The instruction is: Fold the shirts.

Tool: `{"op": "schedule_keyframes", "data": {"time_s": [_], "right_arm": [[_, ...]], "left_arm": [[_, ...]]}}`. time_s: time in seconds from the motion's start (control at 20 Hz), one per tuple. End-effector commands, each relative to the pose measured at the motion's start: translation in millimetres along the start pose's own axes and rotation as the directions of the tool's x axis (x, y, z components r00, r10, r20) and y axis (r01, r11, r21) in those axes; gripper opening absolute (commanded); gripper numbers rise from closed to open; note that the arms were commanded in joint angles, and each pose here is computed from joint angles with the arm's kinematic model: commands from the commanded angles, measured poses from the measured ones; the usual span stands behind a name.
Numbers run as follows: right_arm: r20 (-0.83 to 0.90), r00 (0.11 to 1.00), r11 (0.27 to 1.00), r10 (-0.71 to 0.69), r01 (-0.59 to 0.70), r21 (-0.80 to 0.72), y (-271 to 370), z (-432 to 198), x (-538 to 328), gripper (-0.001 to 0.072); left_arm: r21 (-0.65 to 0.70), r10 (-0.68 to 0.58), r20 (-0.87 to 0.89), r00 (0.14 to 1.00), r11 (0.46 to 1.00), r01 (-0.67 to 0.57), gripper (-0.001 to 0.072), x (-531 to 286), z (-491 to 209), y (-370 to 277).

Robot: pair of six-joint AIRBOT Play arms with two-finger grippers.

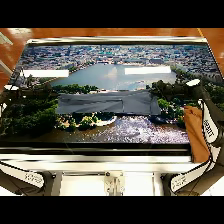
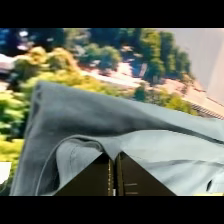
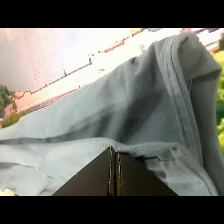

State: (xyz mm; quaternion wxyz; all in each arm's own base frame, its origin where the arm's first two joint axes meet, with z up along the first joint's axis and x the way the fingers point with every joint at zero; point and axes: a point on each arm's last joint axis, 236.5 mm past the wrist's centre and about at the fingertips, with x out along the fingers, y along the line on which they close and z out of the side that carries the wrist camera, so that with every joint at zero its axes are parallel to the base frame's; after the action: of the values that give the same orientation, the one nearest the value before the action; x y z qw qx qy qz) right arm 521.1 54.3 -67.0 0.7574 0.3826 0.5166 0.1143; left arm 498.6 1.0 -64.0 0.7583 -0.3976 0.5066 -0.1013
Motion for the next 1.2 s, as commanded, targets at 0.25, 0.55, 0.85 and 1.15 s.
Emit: {"op": "schedule_keyframes", "data": {"time_s": [0.25,0.55,0.85,1.15], "right_arm": [[0.066,0.995,0.99,-0.069,0.076,-0.116,-17,23,-48,0.0594],[-0.163,0.95,0.963,-0.267,0.258,-0.077,-88,-26,-56,0.0685],[-0.236,0.966,0.994,-0.106,0.105,-0.017,-64,-48,0,0.0685],[-0.283,0.956,0.997,-0.071,0.064,-0.033,-46,-65,23,0.0172]], "left_arm": [[-0.127,0.048,-0.084,0.995,0.99,-0.059,0.061,-39,1,23],[-0.081,0.014,-0.121,0.993,0.996,-0.024,0.0598,-72,-6,2],[0.055,0.001,-0.135,0.991,0.998,0.007,0.0597,-81,-19,-39],[0.116,-0.007,-0.178,0.984,0.993,0.029,0.0596,-63,-35,-66]]}}
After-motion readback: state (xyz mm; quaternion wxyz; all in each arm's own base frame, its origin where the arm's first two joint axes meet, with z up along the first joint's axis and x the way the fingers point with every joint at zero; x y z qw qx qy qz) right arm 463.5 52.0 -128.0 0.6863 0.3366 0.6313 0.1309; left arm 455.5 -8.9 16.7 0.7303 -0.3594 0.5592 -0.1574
